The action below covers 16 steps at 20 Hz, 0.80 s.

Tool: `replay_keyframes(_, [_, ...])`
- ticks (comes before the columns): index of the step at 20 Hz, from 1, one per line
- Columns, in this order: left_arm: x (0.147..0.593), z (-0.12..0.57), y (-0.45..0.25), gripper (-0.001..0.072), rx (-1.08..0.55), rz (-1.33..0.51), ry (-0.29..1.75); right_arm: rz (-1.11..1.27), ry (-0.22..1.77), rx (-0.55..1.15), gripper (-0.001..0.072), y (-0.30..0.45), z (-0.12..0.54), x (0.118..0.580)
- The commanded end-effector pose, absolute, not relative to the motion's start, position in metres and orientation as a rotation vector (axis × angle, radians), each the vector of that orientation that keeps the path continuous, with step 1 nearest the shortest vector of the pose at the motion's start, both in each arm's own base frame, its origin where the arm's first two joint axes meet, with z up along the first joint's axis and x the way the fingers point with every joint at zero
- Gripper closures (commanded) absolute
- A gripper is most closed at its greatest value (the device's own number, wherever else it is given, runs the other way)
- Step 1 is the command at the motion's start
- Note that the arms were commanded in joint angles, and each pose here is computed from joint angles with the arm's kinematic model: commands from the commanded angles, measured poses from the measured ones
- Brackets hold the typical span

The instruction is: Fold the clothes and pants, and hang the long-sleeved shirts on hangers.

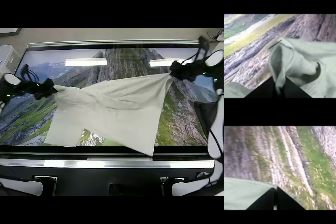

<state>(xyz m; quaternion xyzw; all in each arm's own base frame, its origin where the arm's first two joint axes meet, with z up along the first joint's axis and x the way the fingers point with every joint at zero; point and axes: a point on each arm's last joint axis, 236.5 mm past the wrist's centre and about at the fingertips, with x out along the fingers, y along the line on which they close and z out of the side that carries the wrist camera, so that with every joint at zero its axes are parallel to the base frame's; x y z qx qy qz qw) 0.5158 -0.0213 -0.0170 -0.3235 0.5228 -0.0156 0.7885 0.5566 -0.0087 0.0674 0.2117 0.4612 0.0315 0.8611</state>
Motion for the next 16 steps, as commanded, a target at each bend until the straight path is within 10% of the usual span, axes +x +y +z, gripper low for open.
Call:
replay_keyframes(1, [0.545,-0.091,-0.033,0.0675,-0.821,-0.037,1.166,0.033,1.014,0.54,0.0675,-0.01,-0.028,0.591])
replay_keyframes(3, [0.554,-0.097,-0.034,0.0471,-0.84,-0.044,1.163,0.02,1.012,0.582,0.0514,-0.009,-0.039,0.596])
replay_keyframes(5, [0.558,-0.085,-0.033,0.0097,-0.836,-0.06,1.156,-0.004,1.018,0.627,0.0264,-0.012,-0.033,0.593])
replay_keyframes(6, [0.558,-0.072,-0.031,0.0051,-0.832,-0.082,1.161,-0.008,1.032,0.647,0.0148,-0.013,-0.025,0.587])
replay_keyframes(13, [0.489,0.012,0.059,0.0052,-0.612,-0.119,1.274,0.058,1.09,0.583,0.0094,-0.063,0.088,0.497])
replay_keyframes(16, [0.44,-0.012,0.068,0.0053,-0.6,-0.188,1.34,0.323,1.271,0.546,0.0175,-0.047,0.105,0.421])
